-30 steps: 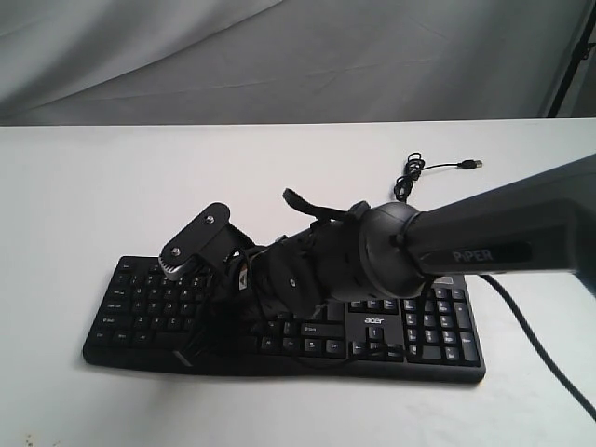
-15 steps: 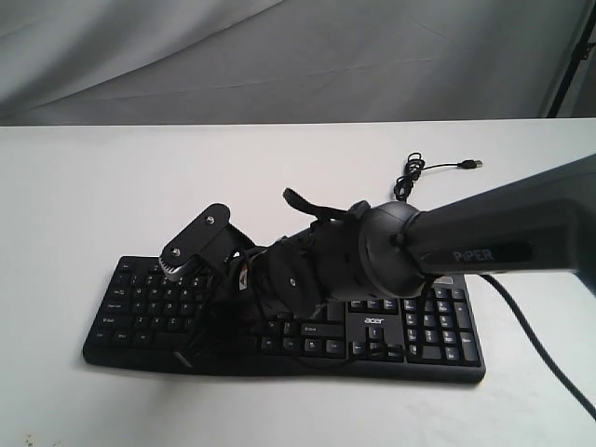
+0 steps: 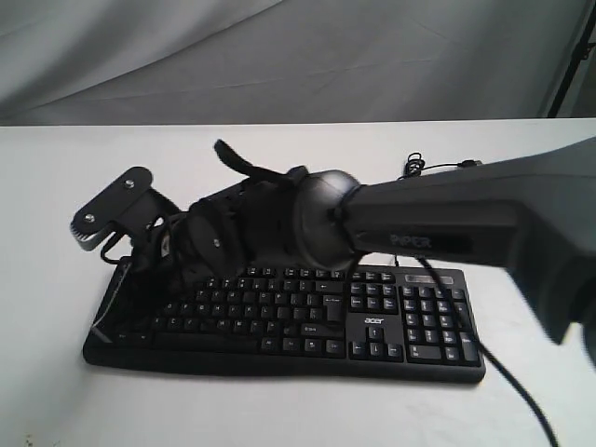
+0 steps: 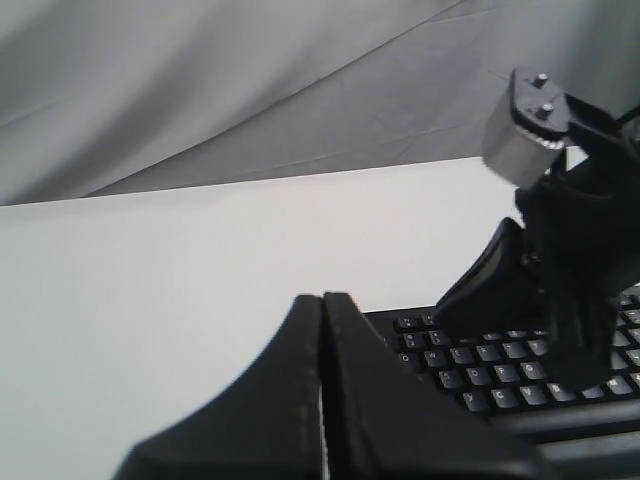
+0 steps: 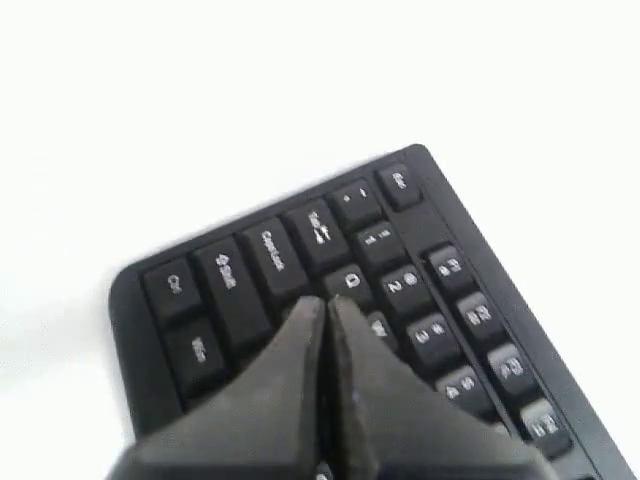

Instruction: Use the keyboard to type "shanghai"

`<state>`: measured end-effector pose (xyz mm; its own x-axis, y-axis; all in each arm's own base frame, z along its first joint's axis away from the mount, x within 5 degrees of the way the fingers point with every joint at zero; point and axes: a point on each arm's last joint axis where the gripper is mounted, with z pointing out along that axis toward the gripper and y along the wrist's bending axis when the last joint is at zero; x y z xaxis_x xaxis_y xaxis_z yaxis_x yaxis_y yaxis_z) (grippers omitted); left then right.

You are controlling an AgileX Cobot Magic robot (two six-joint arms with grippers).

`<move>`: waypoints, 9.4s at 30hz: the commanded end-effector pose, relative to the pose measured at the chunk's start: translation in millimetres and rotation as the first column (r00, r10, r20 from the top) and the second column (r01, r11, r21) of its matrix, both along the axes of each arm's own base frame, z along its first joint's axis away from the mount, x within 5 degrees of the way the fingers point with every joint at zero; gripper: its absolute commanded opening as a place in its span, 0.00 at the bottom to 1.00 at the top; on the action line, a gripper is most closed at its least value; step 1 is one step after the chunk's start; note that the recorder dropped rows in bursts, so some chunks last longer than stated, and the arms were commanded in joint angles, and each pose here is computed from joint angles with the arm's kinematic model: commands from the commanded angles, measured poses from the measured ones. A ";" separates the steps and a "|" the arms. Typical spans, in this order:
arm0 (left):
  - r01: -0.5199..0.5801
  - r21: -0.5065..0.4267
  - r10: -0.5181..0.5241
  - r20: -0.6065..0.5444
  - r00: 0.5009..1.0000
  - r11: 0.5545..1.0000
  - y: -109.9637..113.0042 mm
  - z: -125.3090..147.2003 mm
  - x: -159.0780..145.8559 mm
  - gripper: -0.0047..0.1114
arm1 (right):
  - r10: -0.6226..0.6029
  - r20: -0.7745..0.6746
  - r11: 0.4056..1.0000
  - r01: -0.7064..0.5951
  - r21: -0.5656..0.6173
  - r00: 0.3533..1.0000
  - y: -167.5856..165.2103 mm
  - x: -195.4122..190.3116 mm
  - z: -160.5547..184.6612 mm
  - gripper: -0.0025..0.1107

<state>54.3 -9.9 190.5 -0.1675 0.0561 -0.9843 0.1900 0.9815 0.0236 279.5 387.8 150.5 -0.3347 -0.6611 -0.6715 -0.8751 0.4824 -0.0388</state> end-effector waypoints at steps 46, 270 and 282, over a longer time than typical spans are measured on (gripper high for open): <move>0.004 -0.003 -0.004 0.003 1.000 1.000 -0.2 -0.8 -0.1 0.04 | 0.013 -0.012 0.996 -0.014 -0.085 1.000 -13.1 -6.6 -3.4 0.02; 0.004 -0.003 -0.004 0.003 1.000 1.000 -0.2 -0.8 -0.1 0.04 | 0.020 -0.063 0.996 -0.025 -0.083 0.998 23.4 13.0 -39.6 0.02; 0.004 -0.003 -0.004 0.003 1.000 1.000 -0.2 -0.8 -0.1 0.04 | 0.030 -0.059 0.995 -0.036 -0.094 0.998 21.5 11.8 -28.4 0.02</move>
<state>54.3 -9.9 190.5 -0.1675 0.0561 -0.9843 0.1900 0.9815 0.0236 289.8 412.1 112.2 -0.3662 -0.7159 -0.5945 -0.8853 0.4649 -0.0145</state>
